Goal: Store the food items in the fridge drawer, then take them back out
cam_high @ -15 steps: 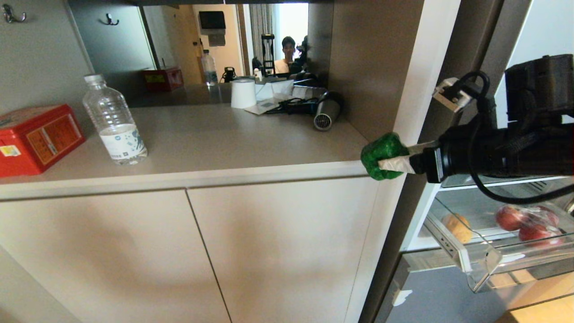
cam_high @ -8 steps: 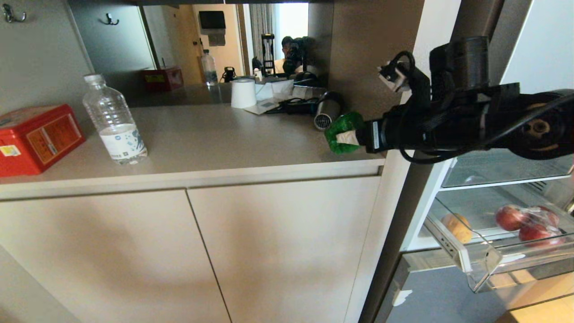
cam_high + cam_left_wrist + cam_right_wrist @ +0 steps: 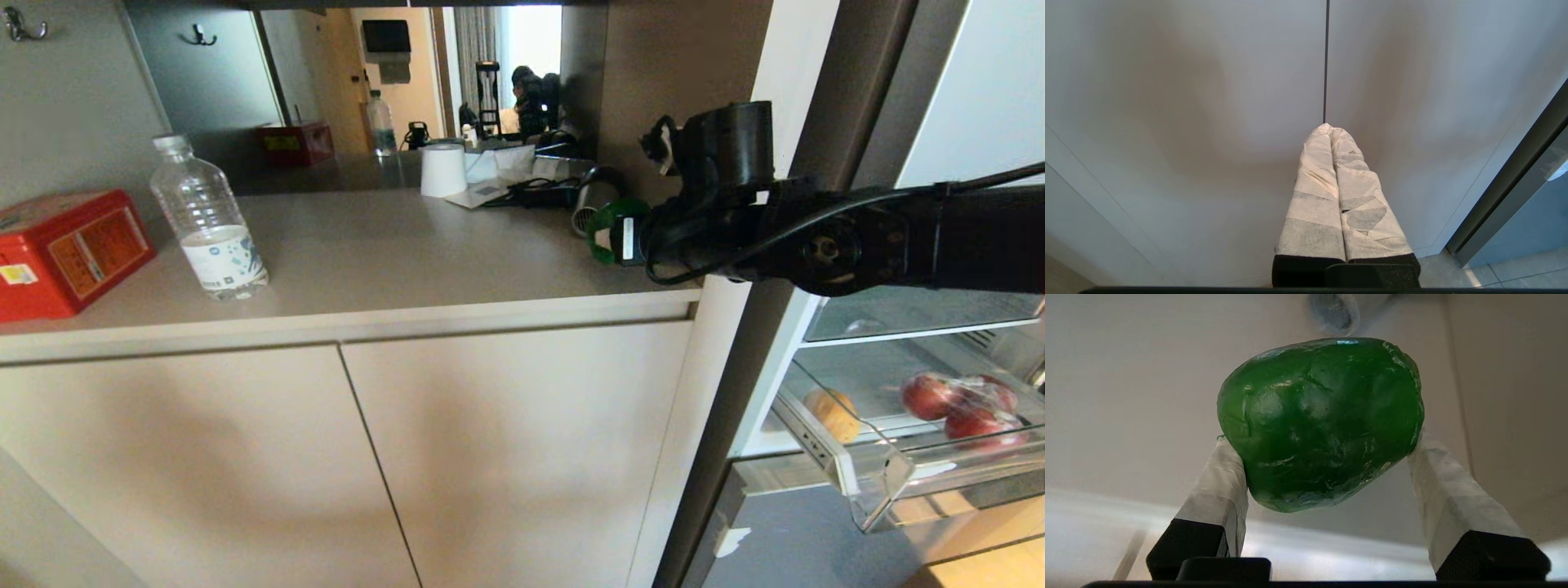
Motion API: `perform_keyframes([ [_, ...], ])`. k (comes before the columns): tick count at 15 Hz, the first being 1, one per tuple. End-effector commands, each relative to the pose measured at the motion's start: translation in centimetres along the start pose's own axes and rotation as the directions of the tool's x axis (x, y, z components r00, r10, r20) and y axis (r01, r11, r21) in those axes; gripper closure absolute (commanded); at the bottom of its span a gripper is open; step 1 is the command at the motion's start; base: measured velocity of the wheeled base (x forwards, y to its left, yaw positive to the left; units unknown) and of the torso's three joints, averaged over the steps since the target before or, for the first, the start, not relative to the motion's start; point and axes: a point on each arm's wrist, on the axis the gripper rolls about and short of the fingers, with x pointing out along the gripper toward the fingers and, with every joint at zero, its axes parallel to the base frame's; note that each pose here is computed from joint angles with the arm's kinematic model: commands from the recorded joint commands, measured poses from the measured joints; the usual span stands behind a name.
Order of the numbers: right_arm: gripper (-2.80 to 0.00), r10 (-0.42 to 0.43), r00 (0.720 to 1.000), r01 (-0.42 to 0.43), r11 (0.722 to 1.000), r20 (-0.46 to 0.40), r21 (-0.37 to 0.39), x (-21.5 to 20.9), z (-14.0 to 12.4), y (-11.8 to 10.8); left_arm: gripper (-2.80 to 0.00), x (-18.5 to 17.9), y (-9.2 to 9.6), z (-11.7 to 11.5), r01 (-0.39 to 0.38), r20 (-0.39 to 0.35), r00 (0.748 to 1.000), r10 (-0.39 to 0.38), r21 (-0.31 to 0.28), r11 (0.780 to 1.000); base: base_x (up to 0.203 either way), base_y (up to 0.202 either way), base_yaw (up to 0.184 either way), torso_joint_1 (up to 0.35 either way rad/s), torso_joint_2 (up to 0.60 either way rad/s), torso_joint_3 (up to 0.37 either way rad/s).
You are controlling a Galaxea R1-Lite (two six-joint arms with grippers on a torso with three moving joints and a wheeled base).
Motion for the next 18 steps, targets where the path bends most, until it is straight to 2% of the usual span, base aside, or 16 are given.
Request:
perform_keyframes([
  [1,0.0,-0.03,1.0,0.03,1.0,0.006,0.001,2.0,-1.5,0.3,0.0,0.0,0.0,0.0,0.0,0.0,1.0,0.0,0.0,1.0,0.0,0.0,0.0,0.0,0.0,0.0],
  [3,0.0,-0.04,0.999,0.04,0.999,0.029,0.007,2.8,-2.0,0.6,0.0,0.0,0.0,0.0,0.0,-0.001,1.0,0.0,0.0,1.0,0.0,0.0,0.0,0.0,0.0,0.0],
  [14,0.0,-0.055,0.998,0.055,0.999,0.017,0.001,3.0,-2.7,1.0,0.0,0.0,0.0,0.0,0.0,-0.001,1.0,0.0,0.0,1.0,0.0,0.0,0.0,0.0,0.0,0.0],
  [15,-2.8,-0.056,0.998,0.056,0.998,0.016,0.001,3.0,-2.8,1.0,0.0,0.0,0.0,0.0,0.0,-0.001,1.0,0.0,0.0,1.0,0.0,0.0,0.0,0.0,0.0,0.0],
  [18,-2.8,-0.053,0.998,0.053,0.999,0.017,0.0,2.9,-2.7,1.2,0.0,0.0,0.0,0.0,0.0,0.0,1.0,0.0,0.0,1.0,0.0,0.0,0.0,0.0,0.0,0.0],
])
